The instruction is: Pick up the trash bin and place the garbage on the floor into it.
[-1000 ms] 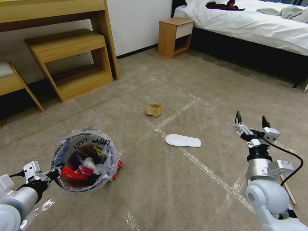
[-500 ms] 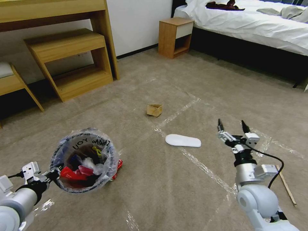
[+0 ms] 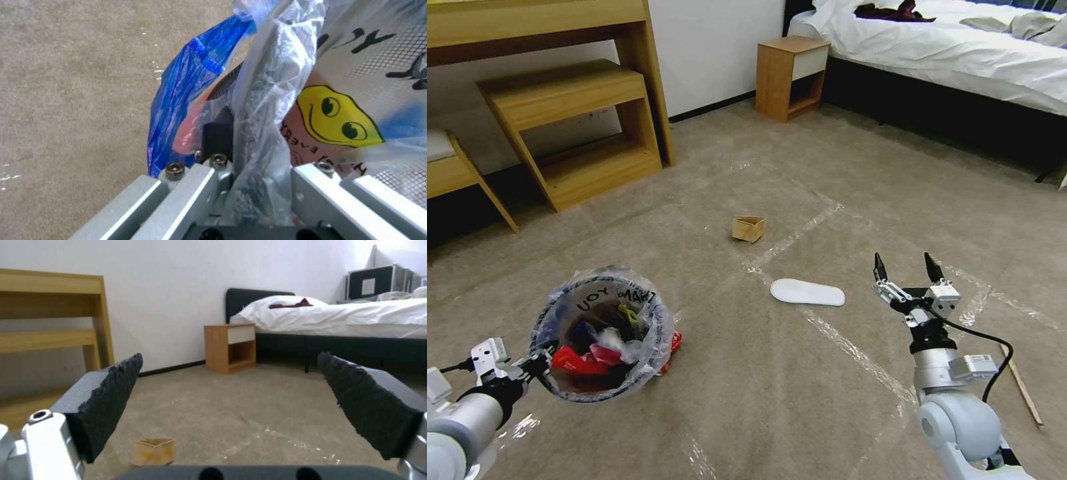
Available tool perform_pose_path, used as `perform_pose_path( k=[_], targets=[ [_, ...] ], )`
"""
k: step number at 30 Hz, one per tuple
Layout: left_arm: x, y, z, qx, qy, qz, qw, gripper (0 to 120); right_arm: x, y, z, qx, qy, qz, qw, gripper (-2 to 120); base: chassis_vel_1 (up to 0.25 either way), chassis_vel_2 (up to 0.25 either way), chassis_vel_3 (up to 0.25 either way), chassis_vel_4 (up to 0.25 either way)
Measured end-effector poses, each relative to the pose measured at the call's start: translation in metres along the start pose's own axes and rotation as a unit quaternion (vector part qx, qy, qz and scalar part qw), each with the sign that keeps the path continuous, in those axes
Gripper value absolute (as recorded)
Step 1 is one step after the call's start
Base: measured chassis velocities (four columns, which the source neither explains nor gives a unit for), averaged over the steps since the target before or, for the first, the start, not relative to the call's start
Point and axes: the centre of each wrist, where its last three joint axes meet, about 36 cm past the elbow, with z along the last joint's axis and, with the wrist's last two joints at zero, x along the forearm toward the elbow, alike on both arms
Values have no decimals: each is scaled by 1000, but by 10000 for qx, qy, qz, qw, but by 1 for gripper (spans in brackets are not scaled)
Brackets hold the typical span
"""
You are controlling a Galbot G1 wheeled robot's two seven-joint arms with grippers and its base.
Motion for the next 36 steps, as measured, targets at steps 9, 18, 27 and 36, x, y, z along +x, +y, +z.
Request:
perform_pose_path(
  k=[9, 18, 27, 36],
  targets=[
    [-1, 2, 1, 6, -5, -29, 10000, 0, 0, 1, 2, -38, 8, 8, 10000, 100, 0, 0, 0, 0],
    [-2, 2, 0, -10, -12, -30, 10000, 0, 1, 1, 4, -47, 23, 40, 10000, 100, -49, 43, 43, -52],
    [-5, 4, -3, -25, -28, -38, 10000, 0, 0, 3, 6, -76, 62, 61, 9999, 100, -8, 15, 14, -10],
    [-6, 5, -4, -23, -36, -38, 10000, 0, -1, 5, 7, -91, 104, 95, 9999, 100, -30, 18, 17, -18]
  ],
)
